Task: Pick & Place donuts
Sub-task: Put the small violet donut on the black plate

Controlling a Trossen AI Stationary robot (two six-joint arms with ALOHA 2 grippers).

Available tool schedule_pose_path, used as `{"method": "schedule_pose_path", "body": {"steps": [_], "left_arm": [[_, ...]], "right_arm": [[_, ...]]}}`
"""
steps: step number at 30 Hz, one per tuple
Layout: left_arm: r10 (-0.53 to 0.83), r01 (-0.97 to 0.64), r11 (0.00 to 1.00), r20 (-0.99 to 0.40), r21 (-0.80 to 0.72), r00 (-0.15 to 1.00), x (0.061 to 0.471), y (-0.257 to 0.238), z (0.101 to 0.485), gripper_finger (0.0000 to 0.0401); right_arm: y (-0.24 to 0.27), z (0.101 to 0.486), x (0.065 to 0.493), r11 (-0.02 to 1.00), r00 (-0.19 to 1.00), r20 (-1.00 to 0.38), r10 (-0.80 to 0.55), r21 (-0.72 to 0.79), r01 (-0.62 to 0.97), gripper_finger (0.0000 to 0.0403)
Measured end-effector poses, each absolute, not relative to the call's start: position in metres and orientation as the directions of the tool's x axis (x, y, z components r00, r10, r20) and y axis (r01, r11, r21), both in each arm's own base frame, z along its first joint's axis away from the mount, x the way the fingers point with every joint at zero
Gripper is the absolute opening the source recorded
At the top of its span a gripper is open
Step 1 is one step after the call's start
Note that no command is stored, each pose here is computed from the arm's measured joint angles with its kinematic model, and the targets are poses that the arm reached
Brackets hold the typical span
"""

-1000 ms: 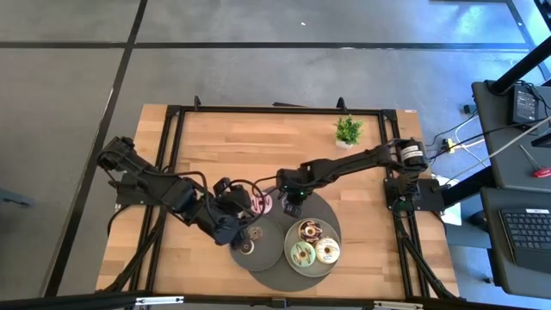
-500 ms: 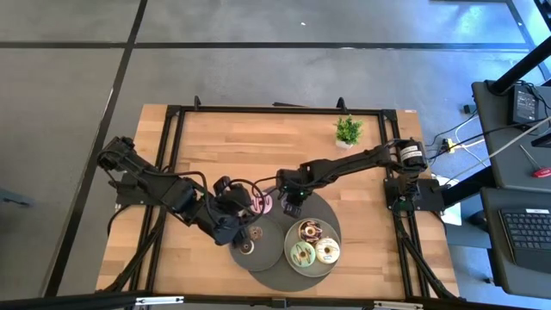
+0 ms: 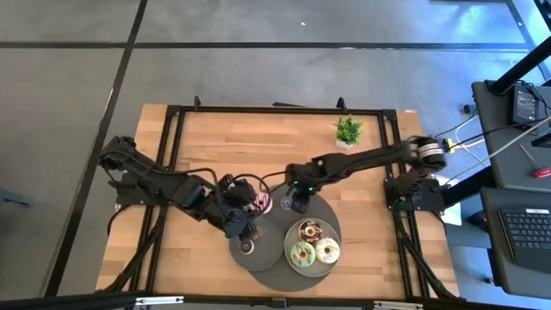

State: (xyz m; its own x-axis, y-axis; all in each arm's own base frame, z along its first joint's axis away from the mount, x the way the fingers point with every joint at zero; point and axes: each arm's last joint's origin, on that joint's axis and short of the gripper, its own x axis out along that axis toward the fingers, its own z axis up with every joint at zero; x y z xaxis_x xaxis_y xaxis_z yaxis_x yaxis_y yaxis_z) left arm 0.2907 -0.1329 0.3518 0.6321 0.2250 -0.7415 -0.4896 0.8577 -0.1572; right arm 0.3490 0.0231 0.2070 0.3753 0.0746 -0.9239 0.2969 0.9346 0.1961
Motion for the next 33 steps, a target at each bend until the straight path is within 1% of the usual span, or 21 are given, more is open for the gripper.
{"method": "schedule_pose_path", "body": {"steps": [2,5,8,10,12,15,17,20,22,27,33], "left_arm": [[0.218,-0.494,0.854,-0.753,-0.159,0.620,0.296,-0.128,0.339,0.0160],[0.212,-0.471,0.868,-0.739,-0.158,0.639,0.306,-0.121,0.324,0.0159],[0.207,-0.432,0.885,-0.683,-0.175,0.701,0.321,-0.110,0.313,0.0162],[0.203,-0.407,0.889,-0.616,-0.209,0.761,0.332,-0.101,0.310,0.0164],[0.141,-0.337,0.906,-0.567,-0.257,0.812,0.342,-0.090,0.307,0.0165],[0.007,-0.217,0.918,-0.531,-0.333,0.847,0.352,-0.075,0.298,0.0166],[-0.005,-0.205,0.909,-0.501,-0.363,0.865,0.357,-0.066,0.292,0.0166],[0.056,-0.259,0.910,-0.524,-0.323,0.850,0.361,-0.053,0.279,0.0163],[0.107,-0.290,0.926,-0.566,-0.243,0.817,0.360,-0.047,0.265,0.0161],[0.137,-0.220,0.974,-0.624,-0.058,0.769,0.367,-0.047,0.235,0.0160],[0.146,-0.223,0.974,-0.670,-0.030,0.728,0.380,-0.048,0.202,0.0164]], "right_arm": [[0.022,0.218,0.330,0.935,0.378,-0.925,0.052,0.178,0.306,0.0167],[0.020,0.235,0.298,0.920,0.427,-0.903,0.055,0.212,0.330,0.0160],[0.025,0.246,0.265,0.909,0.484,-0.873,0.064,0.250,0.332,0.0156],[0.030,0.250,0.245,0.894,0.516,-0.854,0.070,0.283,0.348,0.0155],[0.034,0.253,0.229,0.871,0.560,-0.827,0.054,0.313,0.379,0.0154],[0.038,0.251,0.208,0.844,0.596,-0.803,0.019,0.332,0.421,0.0154],[0.040,0.251,0.197,0.829,0.616,-0.787,0.023,0.359,0.428,0.0154],[0.043,0.250,0.187,0.812,0.631,-0.774,0.042,0.395,0.430,0.0154],[0.045,0.250,0.185,0.808,0.637,-0.770,0.031,0.394,0.438,0.0154],[0.048,0.249,0.187,0.814,0.640,-0.768,0.012,0.379,0.440,0.0154],[0.049,0.248,0.191,0.814,0.645,-0.764,0.010,0.381,0.439,0.0154]]}}
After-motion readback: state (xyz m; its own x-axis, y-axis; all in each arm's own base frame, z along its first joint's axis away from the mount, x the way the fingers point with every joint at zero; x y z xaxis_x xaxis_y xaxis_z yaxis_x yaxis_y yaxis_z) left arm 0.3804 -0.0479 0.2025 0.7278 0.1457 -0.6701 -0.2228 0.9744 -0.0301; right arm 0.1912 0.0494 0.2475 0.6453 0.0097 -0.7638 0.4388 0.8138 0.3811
